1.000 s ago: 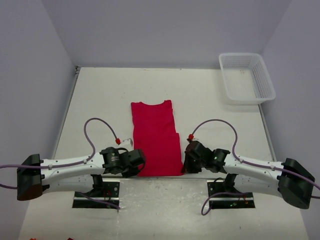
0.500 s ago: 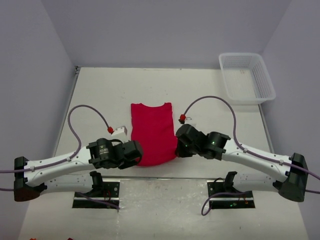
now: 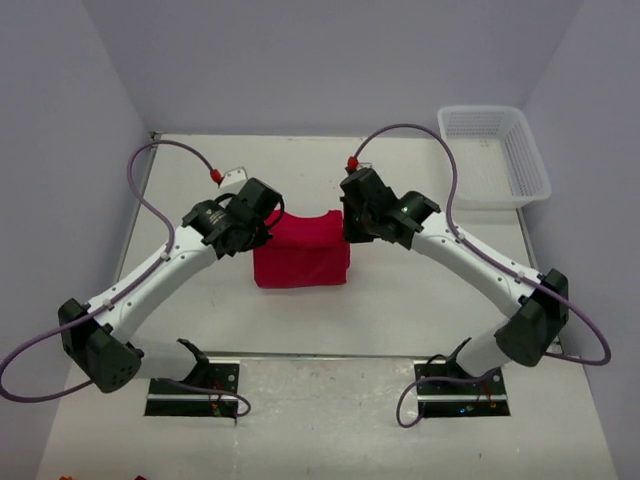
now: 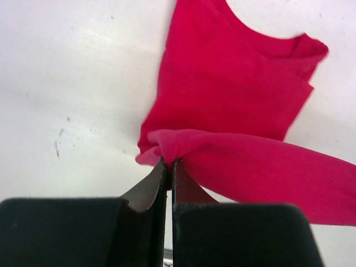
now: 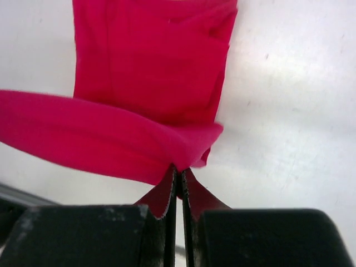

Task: Fold and stack the t-shirts
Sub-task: Fold the long partially folded tshirt into a neat square

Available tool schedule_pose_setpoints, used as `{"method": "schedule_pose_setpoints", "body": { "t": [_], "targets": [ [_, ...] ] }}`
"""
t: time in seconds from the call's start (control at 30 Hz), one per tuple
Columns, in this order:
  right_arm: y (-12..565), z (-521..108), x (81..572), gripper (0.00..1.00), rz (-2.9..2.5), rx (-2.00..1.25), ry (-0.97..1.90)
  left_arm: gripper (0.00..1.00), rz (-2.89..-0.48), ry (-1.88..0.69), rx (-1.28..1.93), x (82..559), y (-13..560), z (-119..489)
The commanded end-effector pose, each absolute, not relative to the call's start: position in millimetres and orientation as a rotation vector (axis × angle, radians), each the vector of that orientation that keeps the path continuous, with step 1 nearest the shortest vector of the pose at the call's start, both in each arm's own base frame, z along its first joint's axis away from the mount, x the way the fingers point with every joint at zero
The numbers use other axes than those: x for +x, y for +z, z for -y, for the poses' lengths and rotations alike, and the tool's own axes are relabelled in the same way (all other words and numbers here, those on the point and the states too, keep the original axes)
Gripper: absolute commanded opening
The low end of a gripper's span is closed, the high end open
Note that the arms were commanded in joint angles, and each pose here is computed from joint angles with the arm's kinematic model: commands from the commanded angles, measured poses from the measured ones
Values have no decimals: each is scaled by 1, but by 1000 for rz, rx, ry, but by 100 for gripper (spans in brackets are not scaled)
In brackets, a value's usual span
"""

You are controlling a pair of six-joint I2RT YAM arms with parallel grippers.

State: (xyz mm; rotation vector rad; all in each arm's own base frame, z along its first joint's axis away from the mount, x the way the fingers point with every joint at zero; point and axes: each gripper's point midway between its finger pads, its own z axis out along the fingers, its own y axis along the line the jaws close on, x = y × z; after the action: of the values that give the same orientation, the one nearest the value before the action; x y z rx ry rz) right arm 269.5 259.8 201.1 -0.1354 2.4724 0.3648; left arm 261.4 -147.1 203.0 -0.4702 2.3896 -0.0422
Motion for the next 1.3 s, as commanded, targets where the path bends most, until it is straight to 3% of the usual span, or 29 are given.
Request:
{"method": "schedule_pose_setpoints", "body": {
  "t": [0.0,0.23,0.27,0.3,0.37,0.43,0.5,0.6,0.67,0.73,0.83,0.87,0.9,0.97,1.0,1.03,1.2,1.23,1.27],
  "targets": [
    [202,-262,312,0,-2470,-215,362,0,-2344,-66,-374,317,202,146],
    [155,-280,385,0,-2584,-278,450,0,-2446,-11,-396,395,122,128],
    [161,-282,405,4,-2555,-270,454,0,-2446,-17,-389,405,112,128],
    [153,-282,415,15,-2570,-257,438,0,-2459,6,-403,414,102,118],
    [134,-279,451,52,-2566,-233,379,11,-2475,69,-374,443,80,115],
    [120,-278,473,68,-2554,-226,328,22,-2436,93,-366,475,77,112],
    [147,-272,500,73,-2447,-193,308,31,-2356,99,-329,490,93,110],
    [180,-266,502,81,-2397,-188,304,48,-2138,48,-299,501,145,108],
    [198,-263,490,82,-2371,-192,319,87,-2057,25,-271,496,176,105],
    [190,-257,475,83,-2403,-200,324,89,-2014,30,-273,488,200,102],
    [205,-261,452,82,-2385,-228,381,86,-2035,-37,-230,471,212,113],
    [191,-262,441,76,-2418,-241,375,84,-2056,-59,-225,466,211,118],
    [197,-264,433,64,-2410,-250,393,82,-2074,-75,-210,462,212,124],
    [182,-277,413,0,-2470,-290,516,45,-2152,-117,-187,449,199,134],
    [180,-285,407,0,-2480,-307,589,17,-2176,-147,-177,446,193,140],
    [176,-298,397,0,-2509,-340,697,0,-2227,-231,-138,440,179,154],
    [175,-324,395,0,-2528,-379,877,0,-2352,-436,-176,411,146,183],
    [176,-326,412,25,-2520,-416,819,0,-2358,-444,-170,406,145,185],
    [161,-307,415,43,-2594,-379,669,0,-2361,-450,-168,401,145,187]
  ]
}}
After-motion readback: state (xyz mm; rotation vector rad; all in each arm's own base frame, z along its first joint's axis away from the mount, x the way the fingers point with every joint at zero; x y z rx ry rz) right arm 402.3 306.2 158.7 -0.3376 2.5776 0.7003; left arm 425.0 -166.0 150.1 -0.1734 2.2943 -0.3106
